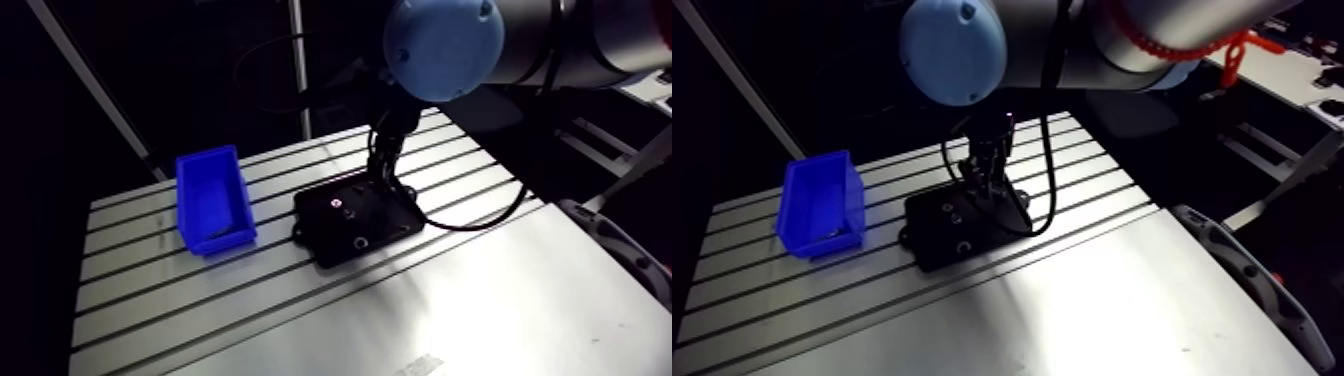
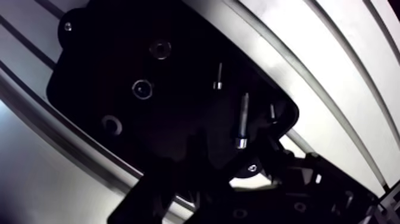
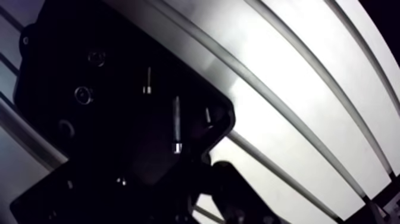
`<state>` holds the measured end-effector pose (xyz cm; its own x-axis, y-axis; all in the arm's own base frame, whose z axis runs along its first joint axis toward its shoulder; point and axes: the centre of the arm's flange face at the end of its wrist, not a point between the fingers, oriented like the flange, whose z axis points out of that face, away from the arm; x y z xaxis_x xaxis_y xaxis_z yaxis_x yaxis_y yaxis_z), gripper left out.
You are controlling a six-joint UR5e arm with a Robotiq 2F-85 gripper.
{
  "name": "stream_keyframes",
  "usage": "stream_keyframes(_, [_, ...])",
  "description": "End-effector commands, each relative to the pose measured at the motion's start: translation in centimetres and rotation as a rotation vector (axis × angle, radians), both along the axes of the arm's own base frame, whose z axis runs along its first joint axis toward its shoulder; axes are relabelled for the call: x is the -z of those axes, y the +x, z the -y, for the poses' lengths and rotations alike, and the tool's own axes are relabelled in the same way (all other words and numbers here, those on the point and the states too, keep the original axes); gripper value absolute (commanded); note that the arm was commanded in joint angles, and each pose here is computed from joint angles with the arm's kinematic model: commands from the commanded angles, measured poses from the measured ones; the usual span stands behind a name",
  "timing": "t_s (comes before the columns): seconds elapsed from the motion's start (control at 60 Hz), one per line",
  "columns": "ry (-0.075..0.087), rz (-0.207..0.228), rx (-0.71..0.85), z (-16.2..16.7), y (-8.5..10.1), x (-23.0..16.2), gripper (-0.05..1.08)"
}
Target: Pick up the M10 bolt from the tray and put it into the blue bin.
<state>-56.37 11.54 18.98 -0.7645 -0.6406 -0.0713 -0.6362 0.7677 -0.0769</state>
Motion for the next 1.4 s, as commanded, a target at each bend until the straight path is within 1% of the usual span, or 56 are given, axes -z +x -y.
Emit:
stream_keyframes(0.017, [-0.001, 0.006, 0.003, -0.2, -0.5, 0.6, 0.46])
stream_keyframes(0.15, [-0.002, 0.011, 0.003, -0.1, -0.5, 0.9, 0.47])
stream_keyframes(0.217, [-0.007, 0.020, 0.002, 0.0, -0.5, 1.5, 0.47])
stream_keyframes(0.283, [-0.007, 0.022, 0.002, 0.0, -0.6, 1.7, 0.47])
stream_keyframes(0.333, [-0.006, 0.018, 0.002, -0.1, -0.6, 1.6, 0.47])
stream_keyframes(0.417, [0.002, 0.002, -0.001, -0.1, -0.8, 1.5, 0.47])
stream_keyframes(0.8, [0.002, 0.002, -0.001, -0.3, -1.5, 2.0, 0.47])
stream_keyframes(0.95, [0.001, 0.001, -0.006, -0.1, -1.8, 2.1, 0.50])
stream_keyframes(1.133, [-0.002, 0.004, -0.011, 0.3, -1.9, 2.4, 0.50])
stream_keyframes(1.4, [-0.001, 0.005, -0.015, 0.5, -1.9, 2.4, 0.52])
